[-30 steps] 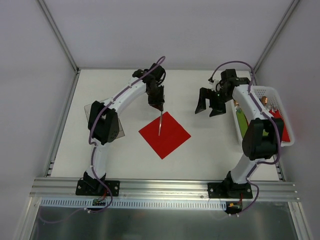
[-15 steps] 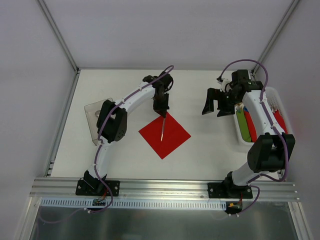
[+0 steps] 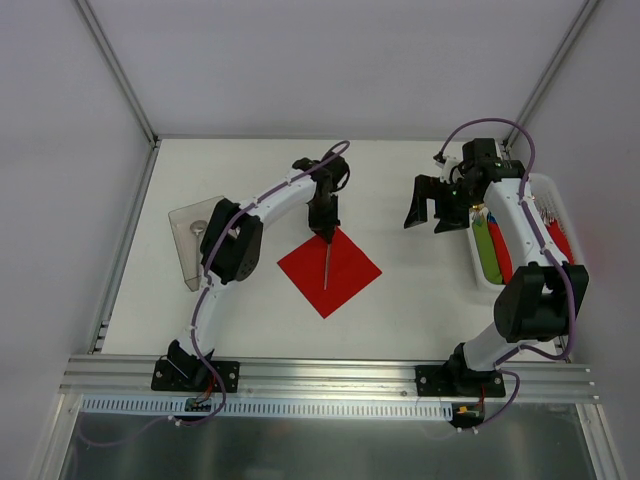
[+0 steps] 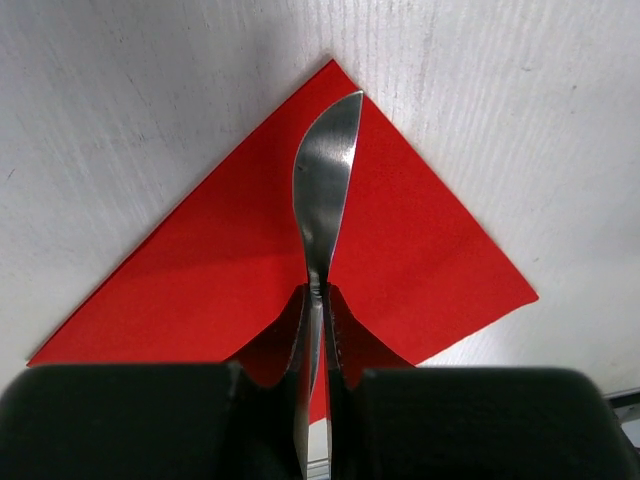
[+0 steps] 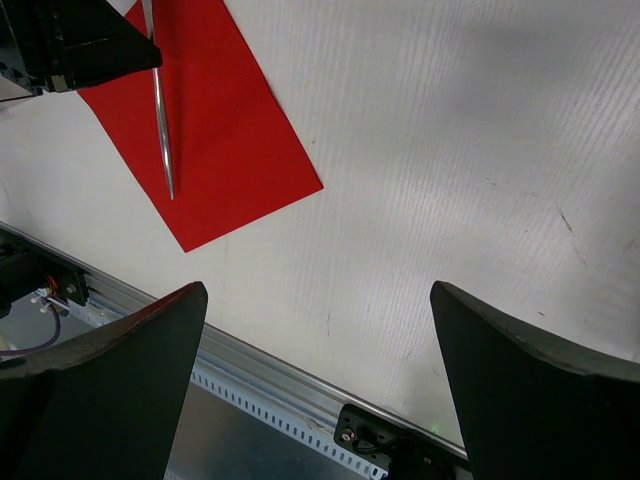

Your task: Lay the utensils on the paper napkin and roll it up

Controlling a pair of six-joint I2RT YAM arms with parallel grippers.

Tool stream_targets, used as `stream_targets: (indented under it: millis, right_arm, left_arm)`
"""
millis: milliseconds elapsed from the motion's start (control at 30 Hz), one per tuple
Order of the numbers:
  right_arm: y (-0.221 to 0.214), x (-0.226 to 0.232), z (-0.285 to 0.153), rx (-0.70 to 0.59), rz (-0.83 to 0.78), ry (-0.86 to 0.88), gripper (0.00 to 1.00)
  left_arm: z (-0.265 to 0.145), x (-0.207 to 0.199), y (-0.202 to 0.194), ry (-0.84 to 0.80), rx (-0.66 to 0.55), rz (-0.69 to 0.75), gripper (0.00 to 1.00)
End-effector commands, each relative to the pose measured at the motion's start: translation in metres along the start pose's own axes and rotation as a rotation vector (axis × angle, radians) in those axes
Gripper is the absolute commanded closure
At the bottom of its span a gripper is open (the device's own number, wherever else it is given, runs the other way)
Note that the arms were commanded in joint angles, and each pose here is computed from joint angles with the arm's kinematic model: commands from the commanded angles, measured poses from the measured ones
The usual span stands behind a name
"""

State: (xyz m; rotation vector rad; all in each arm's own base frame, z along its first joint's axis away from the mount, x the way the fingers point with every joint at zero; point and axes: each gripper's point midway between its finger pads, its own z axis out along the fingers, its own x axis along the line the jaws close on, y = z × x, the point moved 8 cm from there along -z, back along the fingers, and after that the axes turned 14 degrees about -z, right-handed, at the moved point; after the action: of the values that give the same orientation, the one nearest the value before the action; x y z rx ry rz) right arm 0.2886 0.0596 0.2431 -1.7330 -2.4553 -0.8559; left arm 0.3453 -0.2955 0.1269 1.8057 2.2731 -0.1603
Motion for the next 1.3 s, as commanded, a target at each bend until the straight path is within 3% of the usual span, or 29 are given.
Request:
stream_targets:
  millis: [0, 900, 1267]
  right_arm:
    - [0.006, 0.002, -0.008, -0.021, 0.003, 0.003, 0.01]
    - [0.005, -0.002, 0.001, 0.008, 0.019, 0.001, 0.01]
    - [0.005, -0.003, 0.003, 0.015, 0.025, 0.007, 0.01]
  left_arm:
    - [-0.001, -0.003, -0.001, 0.017, -0.012, -0.006, 1.00]
    - [0.007, 0.000, 0.010, 0.001, 0.015, -0.010, 1.00]
    - [-0.009, 0.006, 0.005, 0.001, 0.016, 0.003, 1.00]
